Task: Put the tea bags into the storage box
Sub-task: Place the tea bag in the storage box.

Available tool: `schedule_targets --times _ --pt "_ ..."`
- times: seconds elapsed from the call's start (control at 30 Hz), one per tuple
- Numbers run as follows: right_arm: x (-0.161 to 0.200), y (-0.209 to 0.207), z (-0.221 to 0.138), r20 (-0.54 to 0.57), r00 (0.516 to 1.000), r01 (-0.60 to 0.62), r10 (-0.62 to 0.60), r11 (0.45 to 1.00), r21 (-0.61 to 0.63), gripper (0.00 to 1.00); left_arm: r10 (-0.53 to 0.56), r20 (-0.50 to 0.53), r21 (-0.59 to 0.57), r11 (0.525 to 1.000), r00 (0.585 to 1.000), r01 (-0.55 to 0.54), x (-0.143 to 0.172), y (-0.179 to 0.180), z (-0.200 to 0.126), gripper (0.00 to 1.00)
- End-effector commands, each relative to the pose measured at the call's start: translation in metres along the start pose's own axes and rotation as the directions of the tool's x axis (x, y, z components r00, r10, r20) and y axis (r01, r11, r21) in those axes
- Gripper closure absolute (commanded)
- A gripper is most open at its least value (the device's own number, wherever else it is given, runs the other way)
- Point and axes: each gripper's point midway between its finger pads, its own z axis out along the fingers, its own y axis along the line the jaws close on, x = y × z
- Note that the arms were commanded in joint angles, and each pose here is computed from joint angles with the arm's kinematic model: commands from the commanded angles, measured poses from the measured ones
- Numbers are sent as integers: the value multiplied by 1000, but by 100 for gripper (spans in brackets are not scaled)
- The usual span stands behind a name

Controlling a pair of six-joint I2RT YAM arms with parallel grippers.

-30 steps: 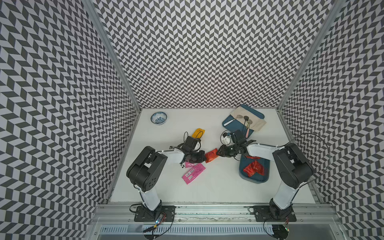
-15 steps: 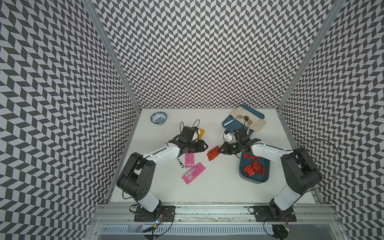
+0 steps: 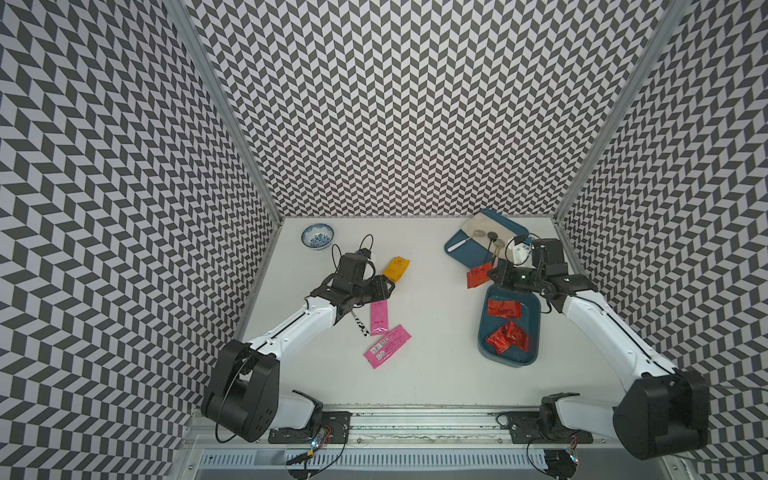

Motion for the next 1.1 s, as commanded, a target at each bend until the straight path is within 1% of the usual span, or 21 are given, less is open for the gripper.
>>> schedule_targets --times 0.0,0.1,0.17,0.23,0.3,0.37,0.53,0.63,0.73,0.8,0.87,0.9,0.97,1.07 --pt "12 -28 -19 -3 1000 -18 19 989 148 100 8 -17 -6 1000 1000 -8 3 4 6 57" --pt "7 -43 -41 74 997 -42 25 971 235 100 4 -25 10 1000 1000 -4 4 2 10 57" --pt "7 -47 -51 113 994 -44 16 968 246 100 6 -29 17 1000 1000 -5 4 2 12 57" --pt "13 -52 -51 110 993 -57 30 966 253 100 10 -32 23 1000 999 -9 3 0 14 57" --pt "22 -59 -44 89 995 -74 53 964 253 100 13 -37 26 1000 999 -12 4 0 15 57" --pt "28 -60 -34 69 995 -84 70 971 226 100 18 -41 31 999 999 -16 4 -1 16 57" --pt "35 -64 -14 0 992 -122 124 975 187 100 29 -42 14 999 999 -29 4 1 15 57" --pt "37 -67 -4 -2 990 -141 144 976 167 100 37 -35 -3 999 999 -37 4 5 12 57" --pt "39 -79 5 -6 985 -169 172 972 167 100 36 -32 -21 999 999 -37 6 10 9 57" --pt "45 -95 11 -25 980 -189 198 959 209 100 31 -28 -30 999 999 -32 7 15 6 57" --pt "52 -115 12 -29 976 -199 215 941 275 93 25 -19 -40 999 1000 -26 6 19 4 57" --pt "53 -122 11 -24 976 -199 216 934 298 87 23 -10 -43 999 1000 -24 5 20 2 57" --pt "53 -131 7 -8 978 -193 207 923 333 72 19 5 -51 999 1000 -19 3 24 -1 56" --pt "40 -129 -1 26 984 -172 174 921 350 52 14 17 -63 998 1000 -13 -3 31 -2 56"
